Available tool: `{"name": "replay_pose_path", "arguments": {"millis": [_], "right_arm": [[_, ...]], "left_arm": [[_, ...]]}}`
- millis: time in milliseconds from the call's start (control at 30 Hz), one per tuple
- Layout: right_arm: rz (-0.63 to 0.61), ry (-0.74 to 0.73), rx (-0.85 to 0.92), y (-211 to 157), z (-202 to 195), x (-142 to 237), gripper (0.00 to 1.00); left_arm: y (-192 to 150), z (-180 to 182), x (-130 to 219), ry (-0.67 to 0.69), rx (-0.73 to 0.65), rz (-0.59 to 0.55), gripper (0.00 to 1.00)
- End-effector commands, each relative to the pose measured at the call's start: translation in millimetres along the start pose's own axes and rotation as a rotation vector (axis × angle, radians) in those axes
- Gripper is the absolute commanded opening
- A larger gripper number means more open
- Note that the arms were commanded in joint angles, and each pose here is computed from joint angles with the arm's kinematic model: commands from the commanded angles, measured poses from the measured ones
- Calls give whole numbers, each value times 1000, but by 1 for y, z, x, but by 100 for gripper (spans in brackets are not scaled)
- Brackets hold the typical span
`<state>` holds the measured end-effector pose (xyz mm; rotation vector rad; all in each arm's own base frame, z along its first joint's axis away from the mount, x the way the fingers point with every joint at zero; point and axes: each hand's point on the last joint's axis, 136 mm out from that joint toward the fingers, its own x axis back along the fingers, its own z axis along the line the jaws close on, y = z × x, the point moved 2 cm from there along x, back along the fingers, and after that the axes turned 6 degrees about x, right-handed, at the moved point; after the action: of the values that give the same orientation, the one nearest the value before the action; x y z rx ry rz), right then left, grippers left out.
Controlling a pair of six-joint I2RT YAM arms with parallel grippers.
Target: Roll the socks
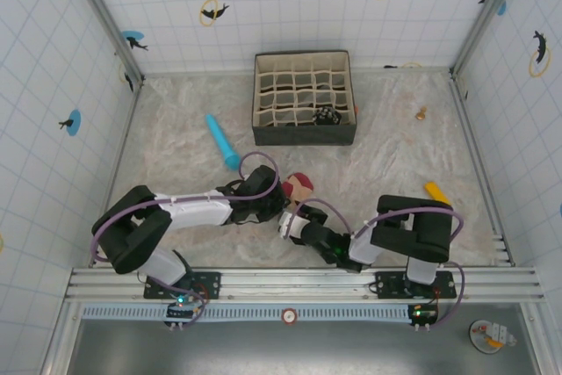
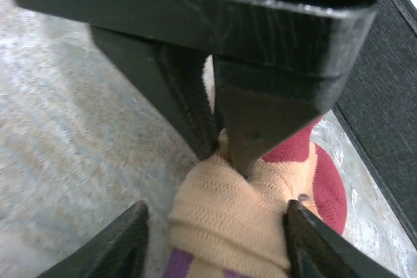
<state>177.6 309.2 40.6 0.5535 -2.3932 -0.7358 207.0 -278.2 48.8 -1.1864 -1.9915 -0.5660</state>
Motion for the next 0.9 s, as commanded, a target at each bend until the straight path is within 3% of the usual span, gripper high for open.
{"name": "replay_pose_path", "arguments": {"millis": [0,100,167,200,333,467,733,867], "right_arm": [[-23,-42,-54,7,-10,-9,42],[-1,-23,-86,-1,-9,-13,21],[13,10,-111,-8,-6,-14,2],[15,33,-126,-10,-3,-14,0],[43,119,-235,-23,1,-15,0],[69,223,-359,-35,4,-16,0],[115,397,-605,-50,5,-21,0],[151,492,-766,-57,2,-28,0]], "left_arm": [[-13,27,-6,100,26,49,0],[-14,28,-5,88,31,51,0],[-13,26,-4,78,26,49,0],[-14,25,-4,74,25,55,4],[-14,17,-3,56,11,60,43],[-11,4,2,32,-7,42,62],[7,-35,34,-115,-119,-93,65],[17,-35,52,-139,-151,-173,65]]}}
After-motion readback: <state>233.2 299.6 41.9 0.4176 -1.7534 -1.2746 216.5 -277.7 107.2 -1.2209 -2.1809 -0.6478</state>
